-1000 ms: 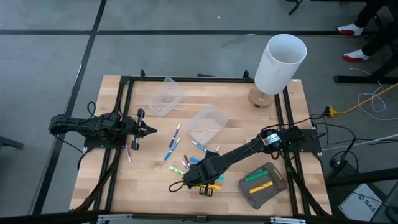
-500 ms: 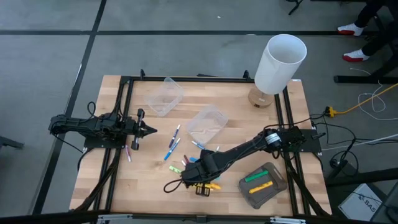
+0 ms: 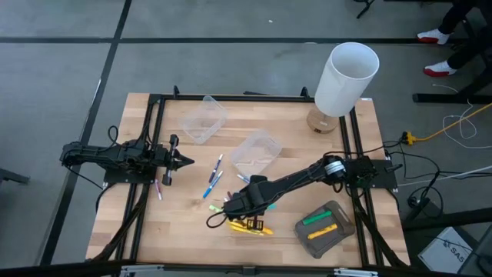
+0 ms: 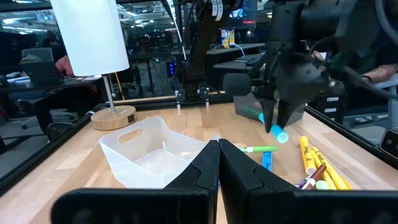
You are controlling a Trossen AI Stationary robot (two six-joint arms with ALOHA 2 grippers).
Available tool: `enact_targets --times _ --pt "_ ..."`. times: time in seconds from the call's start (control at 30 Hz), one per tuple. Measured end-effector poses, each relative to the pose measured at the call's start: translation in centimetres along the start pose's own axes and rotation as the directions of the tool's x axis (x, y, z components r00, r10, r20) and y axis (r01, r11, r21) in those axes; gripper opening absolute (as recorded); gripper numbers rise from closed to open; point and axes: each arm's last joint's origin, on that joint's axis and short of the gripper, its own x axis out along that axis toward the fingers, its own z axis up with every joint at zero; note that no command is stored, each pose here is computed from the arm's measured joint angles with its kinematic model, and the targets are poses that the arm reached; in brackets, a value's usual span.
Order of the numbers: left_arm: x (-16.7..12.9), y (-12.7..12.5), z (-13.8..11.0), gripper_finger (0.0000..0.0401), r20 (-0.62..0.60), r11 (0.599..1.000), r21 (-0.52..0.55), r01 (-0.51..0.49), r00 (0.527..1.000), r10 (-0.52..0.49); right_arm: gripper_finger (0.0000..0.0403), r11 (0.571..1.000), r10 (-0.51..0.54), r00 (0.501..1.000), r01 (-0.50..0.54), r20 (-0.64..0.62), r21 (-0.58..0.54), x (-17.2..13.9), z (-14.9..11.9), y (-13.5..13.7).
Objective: Pick & Place Markers
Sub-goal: Put the light blue highlighter into the black bin
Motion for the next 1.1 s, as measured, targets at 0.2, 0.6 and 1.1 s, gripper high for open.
enact_targets --times 0.2,0.6,1.1 --pt "0.0 0.0 0.0 0.0004 0.000 1.000 0.000 0.000 1.000 0.000 0.0064 1.000 -0.005 1.000 0.005 0.003 0.006 0.1 -0.5 -1.2" --pt "0.0 0.0 0.0 0.0004 0.000 1.000 0.000 0.000 1.000 0.000 0.0064 0.997 -0.022 1.000 0.023 -0.007 0.073 -2.4 -4.9 -4.9" --pt "0.0 0.0 0.0 0.0004 0.000 1.000 0.000 0.000 1.000 0.000 0.0064 1.000 0.030 0.999 -0.030 0.018 0.010 -3.6 -11.4 -7.5"
